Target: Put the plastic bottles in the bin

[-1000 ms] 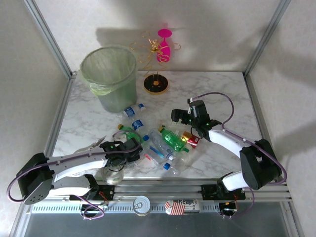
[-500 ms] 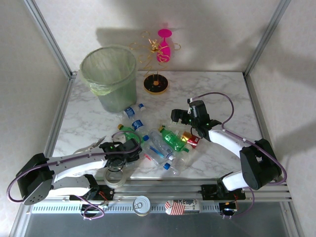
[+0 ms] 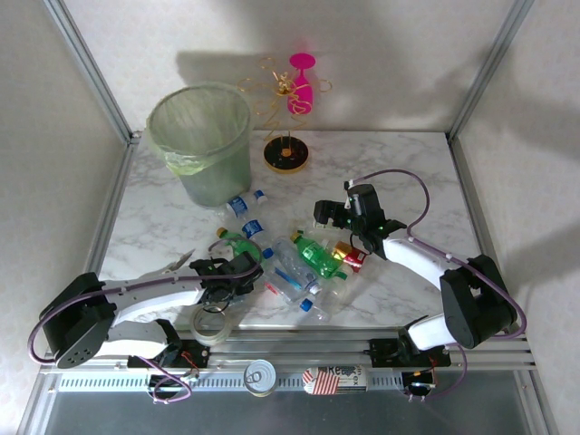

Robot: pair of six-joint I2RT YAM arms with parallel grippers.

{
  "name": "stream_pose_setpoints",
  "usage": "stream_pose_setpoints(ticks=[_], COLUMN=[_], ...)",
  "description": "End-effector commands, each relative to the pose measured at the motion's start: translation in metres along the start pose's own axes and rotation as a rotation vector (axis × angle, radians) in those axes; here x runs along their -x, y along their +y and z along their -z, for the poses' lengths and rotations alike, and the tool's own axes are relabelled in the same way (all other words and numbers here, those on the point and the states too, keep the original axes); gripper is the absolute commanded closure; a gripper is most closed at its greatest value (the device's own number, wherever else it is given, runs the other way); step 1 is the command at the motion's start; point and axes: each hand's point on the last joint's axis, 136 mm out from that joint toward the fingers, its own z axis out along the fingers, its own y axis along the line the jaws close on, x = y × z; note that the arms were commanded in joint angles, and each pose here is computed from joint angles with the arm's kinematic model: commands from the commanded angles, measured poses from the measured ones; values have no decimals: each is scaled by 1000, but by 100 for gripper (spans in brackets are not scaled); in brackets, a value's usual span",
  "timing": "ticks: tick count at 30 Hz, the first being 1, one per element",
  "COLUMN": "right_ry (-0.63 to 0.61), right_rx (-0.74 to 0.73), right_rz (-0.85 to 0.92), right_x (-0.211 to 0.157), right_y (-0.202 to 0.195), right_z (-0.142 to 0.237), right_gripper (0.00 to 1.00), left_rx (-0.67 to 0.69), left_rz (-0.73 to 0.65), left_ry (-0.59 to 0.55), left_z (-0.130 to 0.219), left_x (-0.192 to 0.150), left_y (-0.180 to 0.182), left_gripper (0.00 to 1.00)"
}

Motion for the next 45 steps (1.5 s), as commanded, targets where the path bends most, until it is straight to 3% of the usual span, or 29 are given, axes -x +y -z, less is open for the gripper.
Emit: stream_pose_setpoints(ticks=[1,6,12,21,27,37,45], right_ry=[-12,-17,-25,-41,-35,20,35], right_rx=[-29,-21,-18,-11,46,216,228], right_rz=[3,1,0,-7,-7,-9,-6], right_x=[2,5,10,17,18,7,0], right_y=[-6,-4,-1,2,13,41,42], right_z=[3,2,2,4,5,6,12], right_gripper=[1,1,1,1,1,1,1], left_rx=[7,6,-28,-355,-394,-304,-193], left_rz=[11,30,58,-6,-71,20,55], left_ry=[-70,-156,-366,-655,-843,-901,-811], left_z=[7,23,73,185,248,252,202], left_x=[15,40,109,200,259,373,438], left_y=[5,7,-4,-92,-127,-106,-70], left_gripper=[46,55,55,61,63,60,61])
